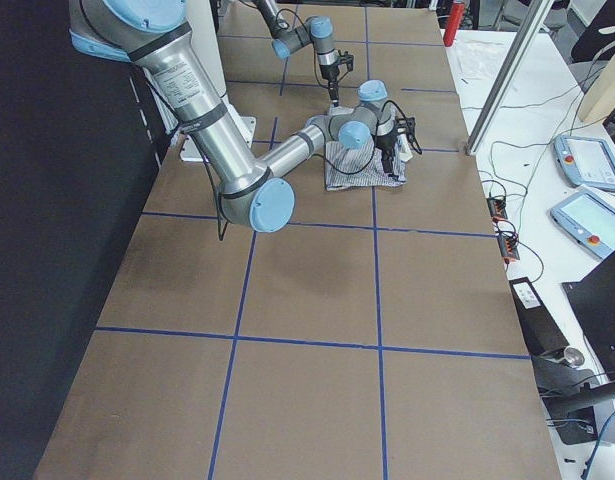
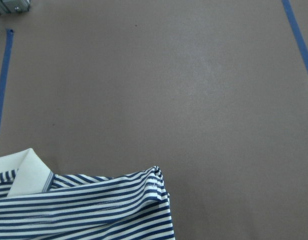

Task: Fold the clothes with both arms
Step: 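Release the hem and draw both grippers back from the folded shirt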

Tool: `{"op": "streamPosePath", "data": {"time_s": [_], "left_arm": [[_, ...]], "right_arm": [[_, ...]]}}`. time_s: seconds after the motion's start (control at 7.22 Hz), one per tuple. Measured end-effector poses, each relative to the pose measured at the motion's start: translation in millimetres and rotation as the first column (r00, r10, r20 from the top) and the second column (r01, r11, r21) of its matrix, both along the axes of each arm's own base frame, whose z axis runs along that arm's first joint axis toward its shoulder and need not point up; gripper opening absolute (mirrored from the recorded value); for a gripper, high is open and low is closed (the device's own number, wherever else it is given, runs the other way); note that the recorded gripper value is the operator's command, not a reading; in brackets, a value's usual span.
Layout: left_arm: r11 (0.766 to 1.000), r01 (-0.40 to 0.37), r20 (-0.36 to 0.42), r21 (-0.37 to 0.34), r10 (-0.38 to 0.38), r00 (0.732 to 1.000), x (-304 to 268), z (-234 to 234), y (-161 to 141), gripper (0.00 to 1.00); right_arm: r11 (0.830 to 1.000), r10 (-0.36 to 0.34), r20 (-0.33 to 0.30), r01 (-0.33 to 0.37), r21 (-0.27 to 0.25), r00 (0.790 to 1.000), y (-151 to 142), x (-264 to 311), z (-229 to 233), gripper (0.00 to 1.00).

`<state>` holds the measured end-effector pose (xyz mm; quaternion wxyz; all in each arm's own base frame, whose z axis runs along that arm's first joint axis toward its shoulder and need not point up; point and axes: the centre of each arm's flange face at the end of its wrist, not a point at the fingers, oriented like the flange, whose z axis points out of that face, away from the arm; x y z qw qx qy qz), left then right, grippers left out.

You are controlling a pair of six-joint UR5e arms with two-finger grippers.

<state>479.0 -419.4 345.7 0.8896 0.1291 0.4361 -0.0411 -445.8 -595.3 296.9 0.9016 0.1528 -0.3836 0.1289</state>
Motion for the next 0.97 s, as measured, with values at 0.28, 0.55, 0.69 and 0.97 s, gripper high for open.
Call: {"op": "streamPosePath", "data": {"time_s": [0.28, 0.55, 0.69, 0.97], "left_arm": [[1.000, -0.019, -0.003, -0.001, 0.019, 1.000, 10.1, -2.4, 8.8, 0.47], [1.000, -0.028, -0.007, 0.001, 0.028, 1.000, 15.5, -5.7, 12.5, 0.05], [1.000, -0.029, -0.007, 0.002, 0.029, 1.000, 16.0, -6.0, 12.7, 0.00], [1.000, -0.028, -0.004, 0.004, 0.028, 1.000, 15.7, -5.0, 12.9, 0.00]], "right_arm": [[1.000, 0.000, -0.002, 0.000, 0.000, 1.000, -0.1, 0.1, 1.1, 1.00], [1.000, 0.001, -0.005, -0.001, -0.001, 1.000, -0.1, 0.2, 3.2, 1.00], [1.000, 0.001, -0.005, -0.001, -0.001, 1.000, -0.2, 0.2, 3.9, 1.00], [1.000, 0.003, -0.007, -0.003, -0.001, 1.000, -0.3, 0.3, 4.7, 1.00]]}}
